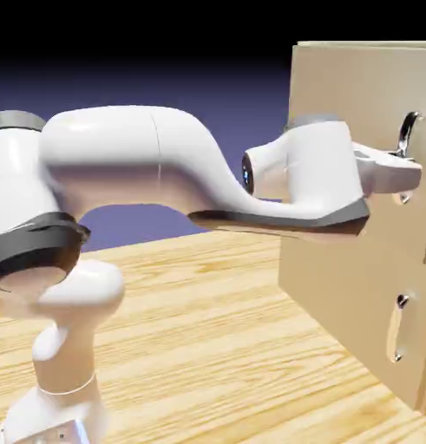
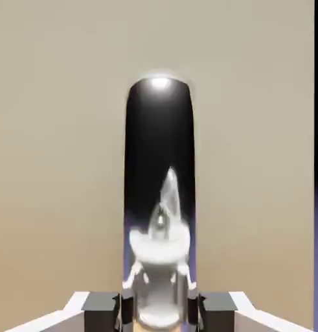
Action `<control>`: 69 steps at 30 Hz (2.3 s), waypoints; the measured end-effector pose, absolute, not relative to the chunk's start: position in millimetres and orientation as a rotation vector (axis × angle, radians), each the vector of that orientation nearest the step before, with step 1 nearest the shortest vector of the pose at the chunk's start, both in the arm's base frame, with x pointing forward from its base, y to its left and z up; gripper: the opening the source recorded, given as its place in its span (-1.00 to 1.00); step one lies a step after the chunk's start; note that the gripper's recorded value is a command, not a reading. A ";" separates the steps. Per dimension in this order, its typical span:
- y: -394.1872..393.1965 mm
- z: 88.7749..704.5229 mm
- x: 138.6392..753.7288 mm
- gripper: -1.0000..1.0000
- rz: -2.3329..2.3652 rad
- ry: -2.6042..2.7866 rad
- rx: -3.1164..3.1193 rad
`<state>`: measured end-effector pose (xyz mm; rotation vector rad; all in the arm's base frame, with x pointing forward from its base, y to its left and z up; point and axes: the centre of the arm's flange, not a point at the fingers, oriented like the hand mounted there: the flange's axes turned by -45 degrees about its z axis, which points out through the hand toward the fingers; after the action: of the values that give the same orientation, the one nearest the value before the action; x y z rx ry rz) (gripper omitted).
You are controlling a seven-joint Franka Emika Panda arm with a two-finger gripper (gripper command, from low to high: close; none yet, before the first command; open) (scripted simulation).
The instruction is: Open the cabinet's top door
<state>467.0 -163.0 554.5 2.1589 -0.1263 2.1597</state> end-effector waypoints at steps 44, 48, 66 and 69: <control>30.3 554.2 232.6 -1.00 1.817 -0.659 1.815; 56.9 554.3 215.9 -1.00 1.779 -0.706 1.777; 222.7 554.5 152.5 -1.00 1.553 -0.944 1.552; 255.9 554.5 147.0 -1.00 1.508 -0.984 1.508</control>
<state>147.0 255.9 554.5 1.5079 -0.9844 1.5082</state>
